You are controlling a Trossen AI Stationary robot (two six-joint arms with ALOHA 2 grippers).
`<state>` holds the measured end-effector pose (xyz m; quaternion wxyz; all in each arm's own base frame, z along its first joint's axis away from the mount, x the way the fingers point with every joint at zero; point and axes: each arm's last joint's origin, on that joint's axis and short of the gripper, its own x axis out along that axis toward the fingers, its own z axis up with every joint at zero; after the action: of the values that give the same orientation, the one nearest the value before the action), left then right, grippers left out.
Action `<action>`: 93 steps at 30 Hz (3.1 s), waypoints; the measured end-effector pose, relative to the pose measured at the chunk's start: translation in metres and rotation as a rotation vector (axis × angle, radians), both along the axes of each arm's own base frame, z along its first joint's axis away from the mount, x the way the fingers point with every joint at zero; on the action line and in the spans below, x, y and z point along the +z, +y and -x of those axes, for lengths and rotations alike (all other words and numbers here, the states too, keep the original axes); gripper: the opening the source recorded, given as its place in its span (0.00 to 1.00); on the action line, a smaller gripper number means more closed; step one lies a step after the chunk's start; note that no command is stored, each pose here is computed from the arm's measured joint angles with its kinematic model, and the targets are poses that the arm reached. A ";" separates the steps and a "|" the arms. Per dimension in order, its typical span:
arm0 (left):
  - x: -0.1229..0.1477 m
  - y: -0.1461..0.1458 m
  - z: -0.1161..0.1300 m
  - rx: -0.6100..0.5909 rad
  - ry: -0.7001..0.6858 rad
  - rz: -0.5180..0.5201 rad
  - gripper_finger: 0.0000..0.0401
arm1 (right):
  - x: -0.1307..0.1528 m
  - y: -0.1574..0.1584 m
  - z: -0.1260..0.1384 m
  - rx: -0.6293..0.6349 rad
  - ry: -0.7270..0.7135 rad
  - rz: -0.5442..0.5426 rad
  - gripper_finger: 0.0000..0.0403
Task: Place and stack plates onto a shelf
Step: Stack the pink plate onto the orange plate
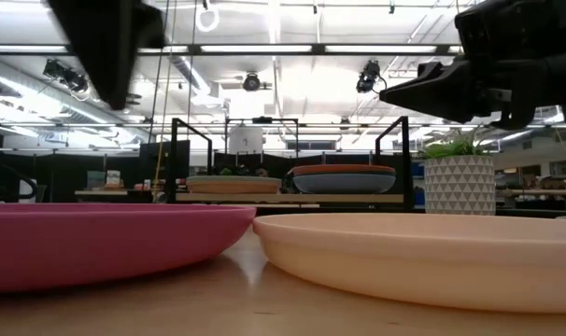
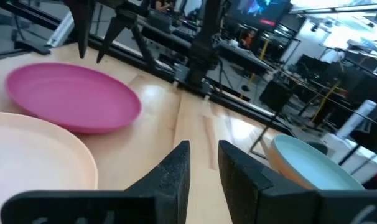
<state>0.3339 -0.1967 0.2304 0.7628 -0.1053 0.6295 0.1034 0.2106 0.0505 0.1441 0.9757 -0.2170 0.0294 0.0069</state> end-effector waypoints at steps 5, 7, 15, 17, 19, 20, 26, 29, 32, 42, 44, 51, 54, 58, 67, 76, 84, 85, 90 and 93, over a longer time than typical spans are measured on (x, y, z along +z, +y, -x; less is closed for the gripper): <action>-0.001 -0.026 0.010 0.010 -0.041 0.036 0.26 | -0.002 0.000 0.000 0.010 0.023 0.007 0.22; -0.004 -0.040 0.011 -0.017 -0.093 0.052 0.26 | -0.003 0.000 0.000 0.009 0.033 0.022 0.22; -0.029 -0.080 0.006 0.034 -0.224 0.144 0.26 | -0.004 -0.002 0.000 0.005 0.036 0.069 0.22; -0.038 -0.083 0.005 0.090 -0.209 0.146 0.27 | -0.003 -0.002 0.000 0.015 0.036 0.084 0.22; -0.048 -0.086 0.004 0.126 -0.196 0.147 0.28 | -0.003 -0.002 0.000 0.038 0.034 0.100 0.22; -0.052 -0.088 0.003 0.135 -0.200 0.154 0.28 | -0.003 -0.001 -0.001 0.050 0.030 0.106 0.22; -0.062 -0.095 -0.006 0.142 -0.242 0.209 0.30 | -0.003 -0.001 -0.001 0.095 0.029 0.105 0.22; -0.065 -0.092 -0.005 0.163 -0.207 0.193 0.28 | -0.004 0.000 0.000 0.109 0.037 0.103 0.22; -0.064 -0.092 -0.005 0.161 -0.207 0.192 0.26 | -0.005 0.000 0.000 0.110 0.054 0.089 0.22; -0.036 -0.092 -0.005 0.083 -0.249 0.039 0.12 | -0.009 0.000 0.000 0.128 0.094 0.053 0.22; -0.038 -0.092 -0.003 0.059 -0.259 -0.022 0.11 | -0.009 0.000 0.000 0.128 0.096 0.052 0.22; -0.051 -0.088 -0.010 0.082 -0.266 -0.068 0.21 | -0.010 0.000 0.000 0.126 0.105 0.035 0.22; -0.052 -0.082 -0.015 0.100 -0.266 -0.076 0.31 | -0.010 0.000 0.000 0.126 0.105 0.035 0.22; -0.052 -0.076 -0.020 0.108 -0.266 -0.083 0.43 | -0.010 0.000 0.000 0.126 0.105 0.035 0.22; -0.076 -0.078 -0.024 0.099 -0.218 -0.092 0.43 | -0.011 0.000 0.001 0.127 0.117 0.030 0.22; -0.082 -0.075 -0.022 0.077 -0.172 -0.134 0.29 | -0.011 0.000 0.001 0.127 0.112 0.029 0.22; -0.061 -0.073 -0.017 0.041 -0.095 -0.162 0.04 | -0.011 0.000 0.001 0.127 0.112 0.029 0.22; -0.053 -0.073 -0.017 0.036 -0.083 -0.173 0.04 | -0.011 0.000 0.001 0.127 0.111 0.029 0.22; -0.014 -0.064 -0.018 0.009 -0.060 -0.277 0.04 | -0.011 0.001 0.001 0.151 0.113 0.010 0.22; 0.002 -0.058 -0.024 -0.090 -0.123 -0.398 0.04 | -0.011 0.001 0.001 0.170 0.114 0.005 0.22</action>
<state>0.3574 -0.2549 0.2323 0.8094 0.0696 0.5529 0.1852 0.2098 0.0520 0.1334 0.9678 -0.2203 0.0664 0.1017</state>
